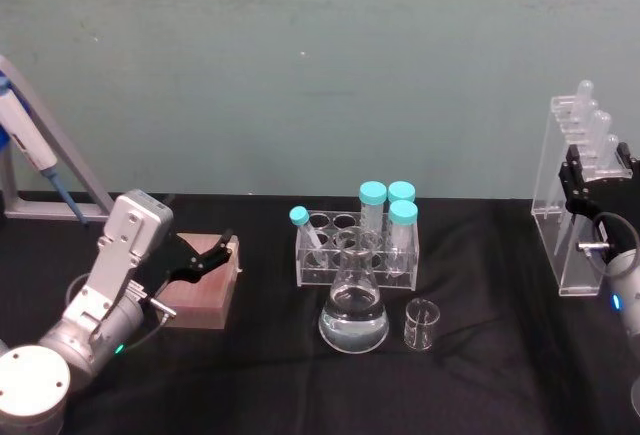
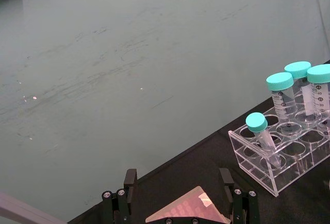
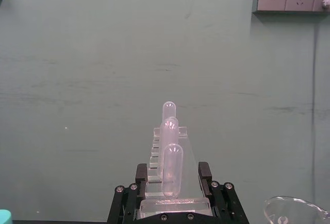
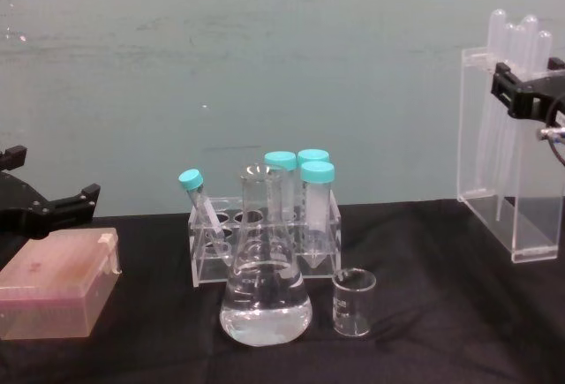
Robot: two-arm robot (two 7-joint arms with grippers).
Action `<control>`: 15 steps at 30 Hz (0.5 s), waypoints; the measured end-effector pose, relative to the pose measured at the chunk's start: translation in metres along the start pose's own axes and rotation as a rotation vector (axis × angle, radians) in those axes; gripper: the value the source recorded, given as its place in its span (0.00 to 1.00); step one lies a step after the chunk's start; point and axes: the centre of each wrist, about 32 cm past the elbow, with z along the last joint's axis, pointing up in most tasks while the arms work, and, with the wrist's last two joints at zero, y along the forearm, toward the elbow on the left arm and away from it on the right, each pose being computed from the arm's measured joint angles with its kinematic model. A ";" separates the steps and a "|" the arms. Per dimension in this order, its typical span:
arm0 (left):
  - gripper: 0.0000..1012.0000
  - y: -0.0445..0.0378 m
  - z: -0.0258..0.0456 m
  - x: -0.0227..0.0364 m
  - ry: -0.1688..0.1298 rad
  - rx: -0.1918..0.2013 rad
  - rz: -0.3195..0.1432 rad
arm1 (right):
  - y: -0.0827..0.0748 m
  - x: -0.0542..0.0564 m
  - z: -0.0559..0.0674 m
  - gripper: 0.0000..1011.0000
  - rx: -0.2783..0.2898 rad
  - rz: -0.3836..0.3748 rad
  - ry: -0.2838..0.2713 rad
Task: Place the experimental apparatus aside using one hand.
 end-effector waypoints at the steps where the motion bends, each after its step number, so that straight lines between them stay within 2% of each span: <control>1: 0.99 0.0000 0.0000 0.0000 0.000 0.000 0.000 | 0.000 0.001 0.000 0.60 0.000 -0.001 0.000; 15: 0.99 0.0000 0.0000 0.0000 0.000 0.000 0.000 | 0.000 0.019 -0.001 0.60 0.005 -0.019 -0.006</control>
